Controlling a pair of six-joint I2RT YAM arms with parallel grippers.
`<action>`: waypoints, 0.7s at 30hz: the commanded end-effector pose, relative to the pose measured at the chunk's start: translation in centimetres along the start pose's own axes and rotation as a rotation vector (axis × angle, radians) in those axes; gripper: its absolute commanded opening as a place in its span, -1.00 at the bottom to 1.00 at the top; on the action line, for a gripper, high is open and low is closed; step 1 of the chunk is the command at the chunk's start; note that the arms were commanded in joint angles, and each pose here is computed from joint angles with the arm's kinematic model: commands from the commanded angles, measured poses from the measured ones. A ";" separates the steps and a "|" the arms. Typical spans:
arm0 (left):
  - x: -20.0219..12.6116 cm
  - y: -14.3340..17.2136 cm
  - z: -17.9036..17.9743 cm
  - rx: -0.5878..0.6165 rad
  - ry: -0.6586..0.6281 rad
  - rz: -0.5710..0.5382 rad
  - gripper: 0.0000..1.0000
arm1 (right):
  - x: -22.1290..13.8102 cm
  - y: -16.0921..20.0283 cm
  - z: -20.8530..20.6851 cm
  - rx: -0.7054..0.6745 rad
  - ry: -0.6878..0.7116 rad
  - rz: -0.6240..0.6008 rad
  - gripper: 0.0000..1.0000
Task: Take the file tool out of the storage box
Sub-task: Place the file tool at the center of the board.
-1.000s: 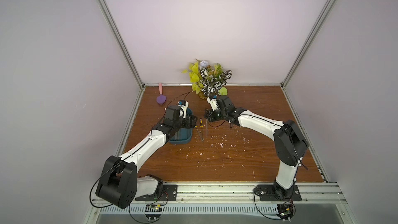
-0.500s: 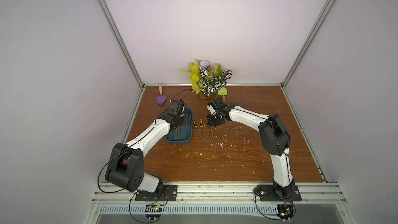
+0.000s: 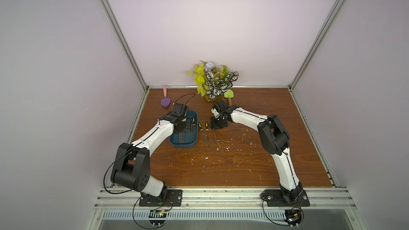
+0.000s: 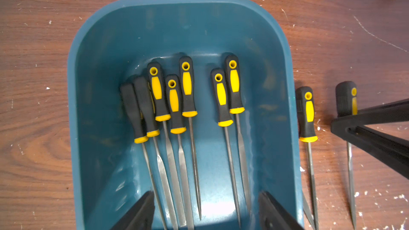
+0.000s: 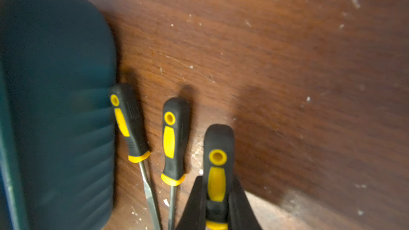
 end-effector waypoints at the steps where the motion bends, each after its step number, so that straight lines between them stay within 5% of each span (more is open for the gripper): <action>1: 0.0 0.2 0.6 0.000 -0.016 0.025 0.54 | -0.1 -0.3 0.0 0.028 -0.016 -0.011 -0.84; 8: 0.3 0.3 1.0 -0.003 -0.038 0.028 0.57 | -0.2 -0.4 -0.4 0.043 -0.013 -0.021 -0.51; 21: 1.7 -0.6 1.3 -0.026 -0.062 0.046 0.57 | -2.3 -0.7 -0.8 0.063 -0.026 -0.063 -0.32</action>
Point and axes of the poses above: each gripper's point midway between its finger pads, its own x axis out along the fingers, its own z axis along the line the jaws close on, y = z × x, the point moved 3 cm from there along -x, back along the fingers, and after that the axes turned 8 degrees about -x, right-handed, at the moved point
